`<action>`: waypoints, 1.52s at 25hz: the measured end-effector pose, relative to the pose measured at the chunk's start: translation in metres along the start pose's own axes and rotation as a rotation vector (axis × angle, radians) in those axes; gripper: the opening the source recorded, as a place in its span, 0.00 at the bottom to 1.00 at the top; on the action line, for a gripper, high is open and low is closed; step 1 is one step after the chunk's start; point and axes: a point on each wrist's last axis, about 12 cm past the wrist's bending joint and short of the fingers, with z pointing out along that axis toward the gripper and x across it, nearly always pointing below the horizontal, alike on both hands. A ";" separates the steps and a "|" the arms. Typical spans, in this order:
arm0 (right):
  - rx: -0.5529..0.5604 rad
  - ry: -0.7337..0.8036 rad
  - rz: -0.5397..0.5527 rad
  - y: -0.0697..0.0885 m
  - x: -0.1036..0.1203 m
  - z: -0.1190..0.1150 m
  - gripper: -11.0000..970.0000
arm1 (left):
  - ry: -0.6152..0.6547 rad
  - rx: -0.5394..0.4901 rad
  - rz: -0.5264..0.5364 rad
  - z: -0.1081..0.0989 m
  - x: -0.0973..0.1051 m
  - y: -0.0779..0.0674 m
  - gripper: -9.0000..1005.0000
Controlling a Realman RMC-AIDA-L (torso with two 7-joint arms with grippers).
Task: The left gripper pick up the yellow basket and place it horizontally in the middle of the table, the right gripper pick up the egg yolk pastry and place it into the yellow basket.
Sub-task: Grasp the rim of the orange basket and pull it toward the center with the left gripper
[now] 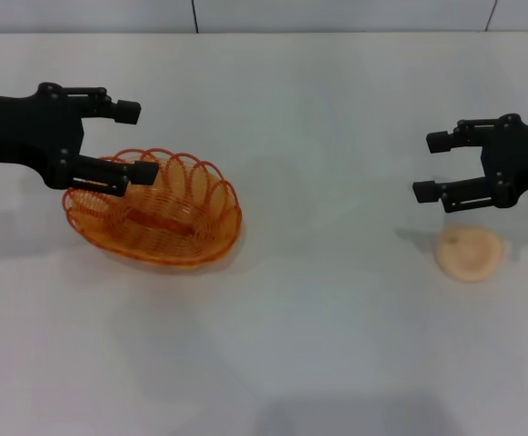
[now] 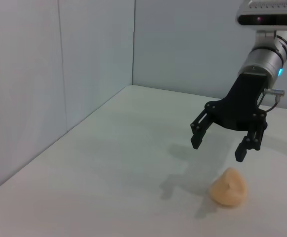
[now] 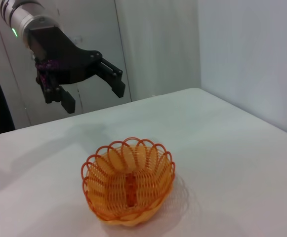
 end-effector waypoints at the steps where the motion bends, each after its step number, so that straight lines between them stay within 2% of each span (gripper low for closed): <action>1: 0.001 0.000 0.001 0.000 0.000 0.000 0.82 | 0.000 -0.001 -0.005 0.000 -0.001 0.000 0.88; 5: 0.010 -0.003 0.009 0.000 0.003 -0.002 0.82 | -0.001 -0.030 -0.066 -0.003 -0.005 -0.002 0.88; 11: 0.022 -0.008 0.016 0.000 0.005 -0.003 0.82 | 0.022 -0.153 -0.244 -0.021 -0.023 -0.003 0.88; 14: 0.046 -0.004 0.018 -0.002 0.006 -0.004 0.82 | 0.079 -0.225 -0.337 -0.031 -0.036 -0.002 0.88; 18: 0.064 -0.001 0.018 -0.004 0.007 -0.003 0.82 | 0.195 -0.348 -0.558 -0.041 -0.048 0.011 0.88; 20: 0.064 -0.001 0.018 -0.004 0.007 -0.003 0.82 | 0.262 -0.381 -0.604 -0.041 -0.049 0.015 0.87; 24: 0.066 -0.002 0.016 -0.004 0.006 -0.002 0.82 | 0.454 -0.467 -0.647 -0.035 -0.051 0.025 0.87; 27: 0.072 0.001 0.015 -0.005 0.006 -0.001 0.82 | 0.543 -0.458 -0.656 -0.024 -0.051 0.029 0.87; 38: 0.081 0.005 0.018 -0.006 0.007 0.000 0.82 | 0.636 -0.428 -0.708 0.014 -0.019 0.043 0.86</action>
